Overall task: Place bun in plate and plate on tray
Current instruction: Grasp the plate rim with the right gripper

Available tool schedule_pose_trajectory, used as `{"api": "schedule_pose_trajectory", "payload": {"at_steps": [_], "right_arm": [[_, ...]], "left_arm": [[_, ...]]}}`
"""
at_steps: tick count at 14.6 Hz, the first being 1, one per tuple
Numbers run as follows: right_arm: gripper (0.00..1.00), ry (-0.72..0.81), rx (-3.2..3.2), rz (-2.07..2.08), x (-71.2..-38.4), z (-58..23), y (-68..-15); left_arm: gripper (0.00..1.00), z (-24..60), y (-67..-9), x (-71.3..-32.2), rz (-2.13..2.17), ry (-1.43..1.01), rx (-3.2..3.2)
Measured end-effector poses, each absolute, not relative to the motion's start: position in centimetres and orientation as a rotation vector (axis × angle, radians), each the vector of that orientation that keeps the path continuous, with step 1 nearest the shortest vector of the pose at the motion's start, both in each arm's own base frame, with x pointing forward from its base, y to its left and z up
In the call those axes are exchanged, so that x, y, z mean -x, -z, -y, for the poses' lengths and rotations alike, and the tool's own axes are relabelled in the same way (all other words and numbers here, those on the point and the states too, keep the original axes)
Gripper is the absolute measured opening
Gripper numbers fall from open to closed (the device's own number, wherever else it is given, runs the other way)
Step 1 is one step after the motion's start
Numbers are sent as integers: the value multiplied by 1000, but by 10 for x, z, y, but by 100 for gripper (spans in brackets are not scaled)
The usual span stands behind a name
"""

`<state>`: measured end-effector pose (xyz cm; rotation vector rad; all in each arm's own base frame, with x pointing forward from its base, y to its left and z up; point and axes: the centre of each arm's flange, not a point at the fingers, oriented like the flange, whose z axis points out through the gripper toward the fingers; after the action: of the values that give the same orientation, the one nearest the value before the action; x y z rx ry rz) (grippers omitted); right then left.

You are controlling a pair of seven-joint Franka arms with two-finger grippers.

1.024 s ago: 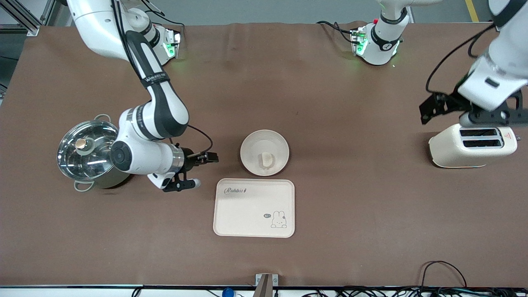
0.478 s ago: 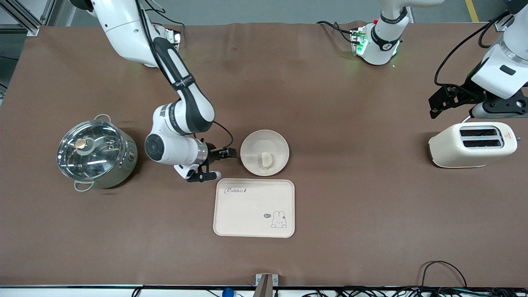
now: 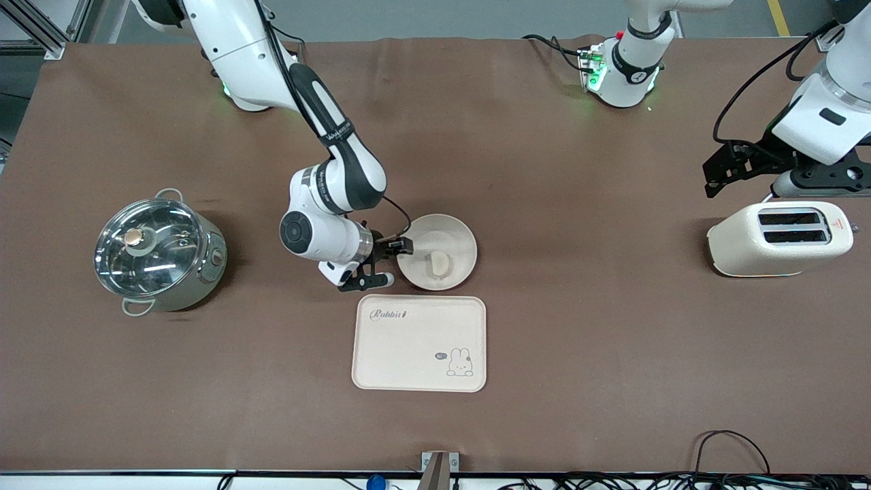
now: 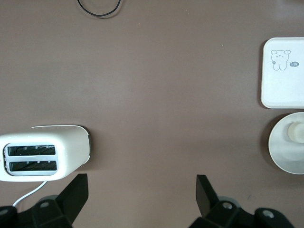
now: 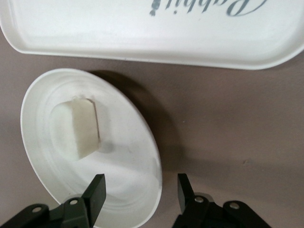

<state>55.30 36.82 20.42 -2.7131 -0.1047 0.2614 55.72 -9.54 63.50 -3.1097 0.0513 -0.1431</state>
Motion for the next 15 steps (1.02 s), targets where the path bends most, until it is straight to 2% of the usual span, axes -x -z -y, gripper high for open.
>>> {"api": "schedule_pose_trajectory", "payload": {"at_steps": [4, 7, 9, 11, 13, 14, 15], "right_arm": [[64, -247, 2729, 111, -547, -375, -191], [61, -244, 2741, 122, -541, -381, -180], [45, -245, 2744, 131, -538, -384, -178], [37, -245, 2744, 131, -538, -385, -178], [19, -245, 2746, 129, -538, -383, -178], [18, -245, 2746, 129, -539, -383, -178], [10, -245, 2746, 128, -539, -383, -178]], "left_arm": [[100, 90, -633, -559, -31, 129, 3124], [100, 87, -633, -547, -25, -3, 3118], [100, 87, -635, -543, -23, -39, 3114], [100, 87, -637, -544, -26, -33, 3117], [100, 88, -637, -544, -29, -32, 3119], [100, 88, -637, -544, -30, -32, 3124], [100, 89, -637, -544, -30, -30, 3134]]}}
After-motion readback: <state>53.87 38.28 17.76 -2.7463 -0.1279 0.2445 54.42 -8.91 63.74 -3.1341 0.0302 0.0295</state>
